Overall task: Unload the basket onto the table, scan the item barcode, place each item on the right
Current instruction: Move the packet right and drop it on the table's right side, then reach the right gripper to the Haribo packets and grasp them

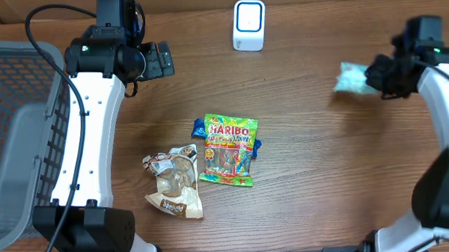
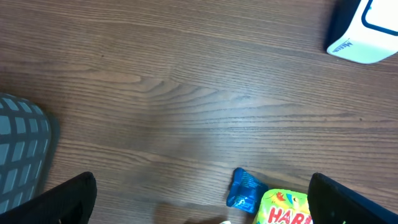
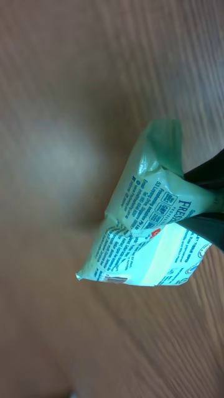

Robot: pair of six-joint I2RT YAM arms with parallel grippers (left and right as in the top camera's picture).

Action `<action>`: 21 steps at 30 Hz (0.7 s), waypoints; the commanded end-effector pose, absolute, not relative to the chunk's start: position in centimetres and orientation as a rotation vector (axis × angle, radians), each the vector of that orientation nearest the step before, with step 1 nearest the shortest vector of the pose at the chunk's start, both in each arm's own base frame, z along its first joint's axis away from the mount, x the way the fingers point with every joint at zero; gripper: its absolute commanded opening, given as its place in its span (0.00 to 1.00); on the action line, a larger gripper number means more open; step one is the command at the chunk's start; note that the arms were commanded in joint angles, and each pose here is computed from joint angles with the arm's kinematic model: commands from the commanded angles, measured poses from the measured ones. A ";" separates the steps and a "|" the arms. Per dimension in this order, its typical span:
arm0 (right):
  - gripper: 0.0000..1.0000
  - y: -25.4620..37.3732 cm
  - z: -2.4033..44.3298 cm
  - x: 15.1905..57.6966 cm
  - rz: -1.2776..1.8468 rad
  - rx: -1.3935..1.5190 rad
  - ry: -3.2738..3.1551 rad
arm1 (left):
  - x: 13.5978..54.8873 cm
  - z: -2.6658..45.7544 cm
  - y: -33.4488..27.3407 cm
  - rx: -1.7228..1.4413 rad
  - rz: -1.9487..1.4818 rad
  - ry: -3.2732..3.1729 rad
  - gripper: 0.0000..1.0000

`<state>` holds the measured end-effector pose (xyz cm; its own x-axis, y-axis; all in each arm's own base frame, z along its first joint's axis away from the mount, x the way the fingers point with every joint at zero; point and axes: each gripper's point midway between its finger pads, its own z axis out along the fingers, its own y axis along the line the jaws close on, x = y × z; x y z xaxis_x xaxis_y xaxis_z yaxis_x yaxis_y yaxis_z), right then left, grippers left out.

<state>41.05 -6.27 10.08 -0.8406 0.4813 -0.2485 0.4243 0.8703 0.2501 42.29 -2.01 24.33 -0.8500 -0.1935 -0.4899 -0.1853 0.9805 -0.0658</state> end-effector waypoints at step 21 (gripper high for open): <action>0.48 -7.3 14.5 40.3 0.446 0.664 2.794 | 42.7 25.2 -2.0 -0.261 -0.015 2.587 1.00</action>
<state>38.16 -8.96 9.92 -0.8461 0.5309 -0.0471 0.5002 0.8215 0.2738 42.28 -2.00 24.33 -0.8502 -0.1935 -0.4896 -0.1853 0.9805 -0.0657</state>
